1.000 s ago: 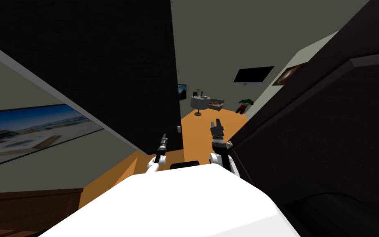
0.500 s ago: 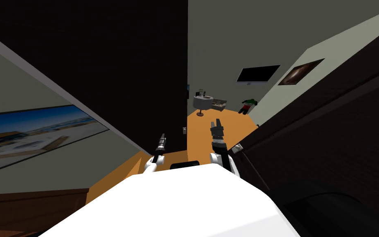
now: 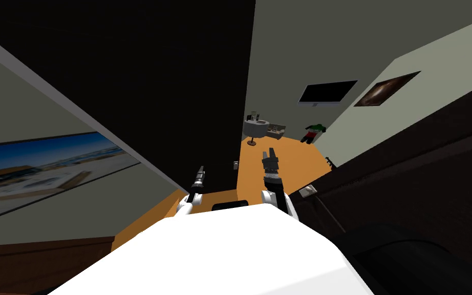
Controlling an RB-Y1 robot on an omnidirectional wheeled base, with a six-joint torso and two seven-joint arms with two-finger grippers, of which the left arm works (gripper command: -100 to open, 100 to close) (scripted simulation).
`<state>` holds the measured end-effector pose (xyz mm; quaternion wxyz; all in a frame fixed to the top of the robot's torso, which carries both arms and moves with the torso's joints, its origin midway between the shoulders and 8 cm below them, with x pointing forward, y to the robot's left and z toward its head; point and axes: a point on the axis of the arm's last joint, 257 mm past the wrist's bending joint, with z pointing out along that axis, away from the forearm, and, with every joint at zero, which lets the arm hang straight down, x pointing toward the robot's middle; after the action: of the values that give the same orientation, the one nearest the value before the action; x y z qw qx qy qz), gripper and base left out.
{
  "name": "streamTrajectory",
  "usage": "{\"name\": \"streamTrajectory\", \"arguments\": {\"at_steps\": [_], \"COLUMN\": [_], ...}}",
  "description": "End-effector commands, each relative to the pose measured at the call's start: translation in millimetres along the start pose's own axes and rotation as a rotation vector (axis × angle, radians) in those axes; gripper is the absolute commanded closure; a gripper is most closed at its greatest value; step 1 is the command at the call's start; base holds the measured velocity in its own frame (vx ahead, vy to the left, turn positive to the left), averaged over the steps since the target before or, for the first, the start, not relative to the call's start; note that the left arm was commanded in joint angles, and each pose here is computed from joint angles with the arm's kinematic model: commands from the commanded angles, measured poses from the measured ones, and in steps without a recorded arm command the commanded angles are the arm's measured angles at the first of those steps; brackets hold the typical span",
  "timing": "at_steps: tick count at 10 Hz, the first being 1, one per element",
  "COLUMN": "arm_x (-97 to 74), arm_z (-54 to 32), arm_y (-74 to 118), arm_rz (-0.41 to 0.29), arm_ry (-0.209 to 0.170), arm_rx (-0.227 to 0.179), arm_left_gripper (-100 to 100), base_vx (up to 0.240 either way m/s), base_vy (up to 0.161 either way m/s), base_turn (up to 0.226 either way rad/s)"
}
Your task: Push the door open
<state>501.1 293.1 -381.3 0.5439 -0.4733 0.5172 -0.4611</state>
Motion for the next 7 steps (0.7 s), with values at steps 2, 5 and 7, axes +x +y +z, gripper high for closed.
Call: {"name": "streamTrajectory", "arguments": {"at_steps": [2, 5, 7], "arm_x": [-4.6, 3.8, 14.2], "arm_z": [1.3, 1.5, 0.8], "arm_y": [-1.7, -1.9, -1.4], "arm_rz": [0.027, 0.034, 0.029], "arm_ry": [0.011, 0.029, 0.041], "arm_rx": [0.005, 0.007, 0.007], "arm_left_gripper": [-100, -100, -100], "base_vx": [0.140, 0.107, 0.063], "base_vy": [0.095, -0.029, -0.124], "base_turn": [0.061, 0.073, 0.055]}}
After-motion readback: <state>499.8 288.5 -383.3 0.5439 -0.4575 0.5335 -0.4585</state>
